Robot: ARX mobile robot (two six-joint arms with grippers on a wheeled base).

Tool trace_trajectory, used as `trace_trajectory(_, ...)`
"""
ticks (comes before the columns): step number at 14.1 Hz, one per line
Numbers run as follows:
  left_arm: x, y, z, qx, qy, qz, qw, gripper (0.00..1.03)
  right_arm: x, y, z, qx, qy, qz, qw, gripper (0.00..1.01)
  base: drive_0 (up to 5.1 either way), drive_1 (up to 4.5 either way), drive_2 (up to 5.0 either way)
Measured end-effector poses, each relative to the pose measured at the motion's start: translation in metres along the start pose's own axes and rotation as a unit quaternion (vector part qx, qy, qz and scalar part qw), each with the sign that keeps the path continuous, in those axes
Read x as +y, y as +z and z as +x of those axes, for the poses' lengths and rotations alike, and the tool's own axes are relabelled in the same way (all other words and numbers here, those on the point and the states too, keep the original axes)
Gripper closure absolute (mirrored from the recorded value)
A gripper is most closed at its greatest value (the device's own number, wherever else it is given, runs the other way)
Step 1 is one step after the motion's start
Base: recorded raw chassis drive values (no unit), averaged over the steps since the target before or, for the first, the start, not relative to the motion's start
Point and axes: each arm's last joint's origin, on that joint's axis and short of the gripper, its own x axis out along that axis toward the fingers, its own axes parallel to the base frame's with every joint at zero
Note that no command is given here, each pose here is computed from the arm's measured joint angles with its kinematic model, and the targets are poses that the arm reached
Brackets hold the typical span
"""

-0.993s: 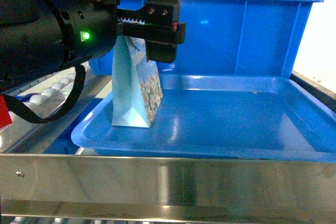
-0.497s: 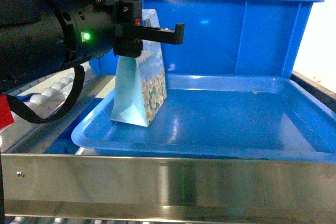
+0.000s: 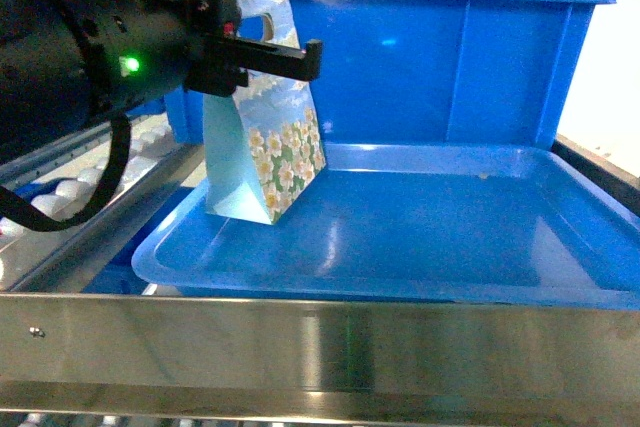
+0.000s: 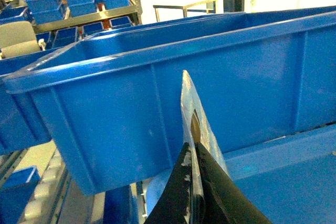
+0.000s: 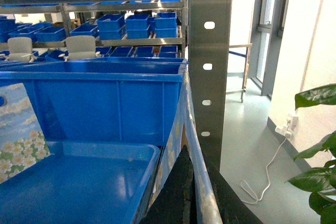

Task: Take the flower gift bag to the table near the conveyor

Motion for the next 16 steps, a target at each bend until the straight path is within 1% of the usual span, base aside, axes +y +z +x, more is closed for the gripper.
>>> trace_trajectory(1, 0.009, 0.005, -0.002, -0.009, 0.004, -0.004, 0.9999, 1.01, 0.000, 0.000, 0.000, 0.000, 0.000, 0.000, 1.0000, 0.99, 0.0, 0.00, 0.0)
trace_trajectory(2, 0.044, 0.035, -0.020, -0.069, 0.034, -0.015, 0.9969, 1.01, 0.000, 0.000, 0.000, 0.000, 0.000, 0.000, 1.0000, 0.99, 0.0, 0.00, 0.0)
trace_trajectory(3, 0.076, 0.055, -0.073, -0.109, 0.065, -0.018, 0.9918, 1.01, 0.000, 0.000, 0.000, 0.000, 0.000, 0.000, 1.0000, 0.99, 0.0, 0.00, 0.0)
trace_trajectory(4, 0.082, 0.043, -0.137, -0.094, 0.112, -0.023, 0.9890, 1.01, 0.000, 0.000, 0.000, 0.000, 0.000, 0.000, 1.0000, 0.99, 0.0, 0.00, 0.0)
trace_trajectory(5, 0.074, 0.040, -0.159, -0.093, 0.119, -0.025, 0.9883, 1.01, 0.000, 0.000, 0.000, 0.000, 0.000, 0.000, 1.0000, 0.99, 0.0, 0.00, 0.0)
trace_trajectory(6, 0.068, 0.038, -0.166, -0.100, 0.116, -0.026, 0.9879, 1.01, 0.000, 0.000, 0.000, 0.000, 0.000, 0.000, 1.0000, 0.99, -4.7, 2.38, 2.4)
trace_trajectory(7, 0.064, 0.036, -0.168, -0.094, 0.112, -0.030, 0.9888, 1.01, 0.000, 0.000, 0.000, -0.001, 0.000, 0.000, 1.0000, 0.99, -4.7, 2.43, 2.4)
trace_trajectory(8, 0.064, 0.035, -0.168, -0.093, 0.109, -0.030, 0.9893, 1.01, 0.000, 0.000, 0.000, 0.001, -0.001, 0.001, 1.0000, 0.99, -4.9, 2.49, 2.5)
trace_trajectory(16, 0.064, 0.035, -0.167, -0.090, 0.115, -0.030, 0.9888, 1.01, 0.000, 0.000, 0.000, 0.001, 0.000, 0.000, 1.0000, 0.99, -4.7, 2.63, 2.6)
